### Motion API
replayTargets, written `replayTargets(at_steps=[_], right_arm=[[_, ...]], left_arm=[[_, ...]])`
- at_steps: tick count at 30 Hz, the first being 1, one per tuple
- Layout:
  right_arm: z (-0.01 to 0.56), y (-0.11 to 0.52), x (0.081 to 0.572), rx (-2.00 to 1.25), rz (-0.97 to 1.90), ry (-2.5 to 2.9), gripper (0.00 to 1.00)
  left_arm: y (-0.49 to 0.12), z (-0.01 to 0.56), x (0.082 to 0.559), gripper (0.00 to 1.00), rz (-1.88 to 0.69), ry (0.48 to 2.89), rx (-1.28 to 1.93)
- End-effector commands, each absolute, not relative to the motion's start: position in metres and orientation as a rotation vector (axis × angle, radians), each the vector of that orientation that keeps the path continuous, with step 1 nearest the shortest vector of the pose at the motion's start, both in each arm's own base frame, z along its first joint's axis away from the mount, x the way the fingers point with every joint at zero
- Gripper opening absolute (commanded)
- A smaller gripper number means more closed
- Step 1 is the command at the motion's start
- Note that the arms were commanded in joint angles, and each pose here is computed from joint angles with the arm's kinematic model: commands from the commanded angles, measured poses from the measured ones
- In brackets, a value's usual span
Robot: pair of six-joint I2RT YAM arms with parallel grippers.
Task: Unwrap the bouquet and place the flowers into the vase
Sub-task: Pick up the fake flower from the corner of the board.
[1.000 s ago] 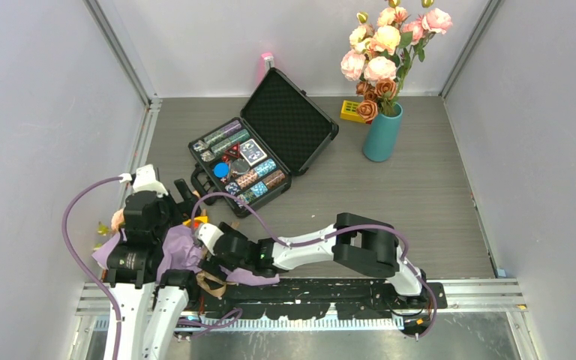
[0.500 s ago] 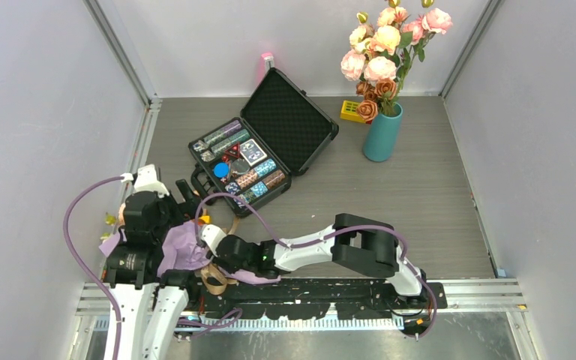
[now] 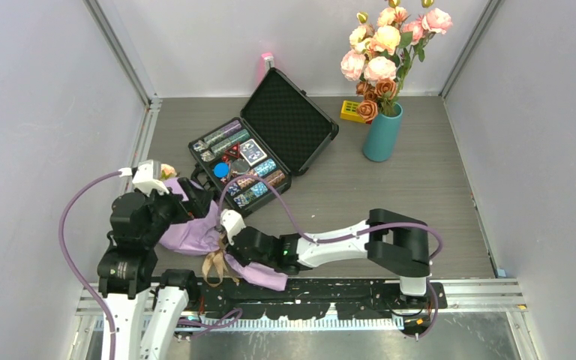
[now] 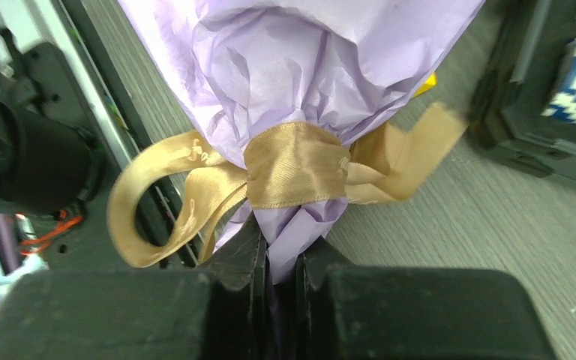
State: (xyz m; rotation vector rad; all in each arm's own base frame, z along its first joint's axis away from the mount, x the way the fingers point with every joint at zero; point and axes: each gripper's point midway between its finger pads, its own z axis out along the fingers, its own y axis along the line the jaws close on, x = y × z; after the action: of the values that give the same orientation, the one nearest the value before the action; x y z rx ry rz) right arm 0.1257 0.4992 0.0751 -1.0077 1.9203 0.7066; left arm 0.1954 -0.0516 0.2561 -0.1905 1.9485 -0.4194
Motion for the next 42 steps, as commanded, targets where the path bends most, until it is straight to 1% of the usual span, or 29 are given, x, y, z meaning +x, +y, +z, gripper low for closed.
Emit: replayTargets(at_steps=[1, 7, 12, 14, 18, 24, 31, 37, 42], right_arm=[[0.189, 0.51, 0.142, -0.712, 0.919, 1.715, 0.0], [0.25, 0.486, 0.146, -0.581, 0.994, 1.615, 0.0], [0.288, 0.459, 0.154, -0.43, 1.024, 1.532, 0.0], [0.303, 0.45, 0.158, -0.381, 1.02, 1.498, 0.0], [0.326, 0.439, 0.165, -0.316, 1.007, 1.453, 0.0], [0.338, 0.432, 0.174, -0.243, 0.981, 1.432, 0.0], [0.355, 0.418, 0.183, -0.161, 0.947, 1.407, 0.0], [0.366, 0.396, 0.185, -0.128, 0.915, 1.39, 0.0], [0.375, 0.386, 0.18, -0.113, 0.963, 1.359, 0.0]], left_arm=[[-0.09, 0.309, 0.182, 1.0, -0.681, 1.846, -0.081], [-0.124, 0.336, 0.158, 1.0, -0.909, 1.771, 0.082], [-0.154, 0.364, 0.128, 1.0, -1.144, 1.686, 0.271], [-0.158, 0.367, 0.122, 1.0, -1.189, 1.668, 0.296], [-0.162, 0.369, 0.115, 1.0, -1.24, 1.643, 0.313], [-0.166, 0.369, 0.109, 1.0, -1.301, 1.633, 0.332], [-0.166, 0.367, 0.108, 1.0, -1.29, 1.636, 0.347], [-0.161, 0.368, 0.117, 1.0, -1.241, 1.646, 0.294], [-0.156, 0.338, 0.139, 1.0, -1.232, 1.749, 0.16]])
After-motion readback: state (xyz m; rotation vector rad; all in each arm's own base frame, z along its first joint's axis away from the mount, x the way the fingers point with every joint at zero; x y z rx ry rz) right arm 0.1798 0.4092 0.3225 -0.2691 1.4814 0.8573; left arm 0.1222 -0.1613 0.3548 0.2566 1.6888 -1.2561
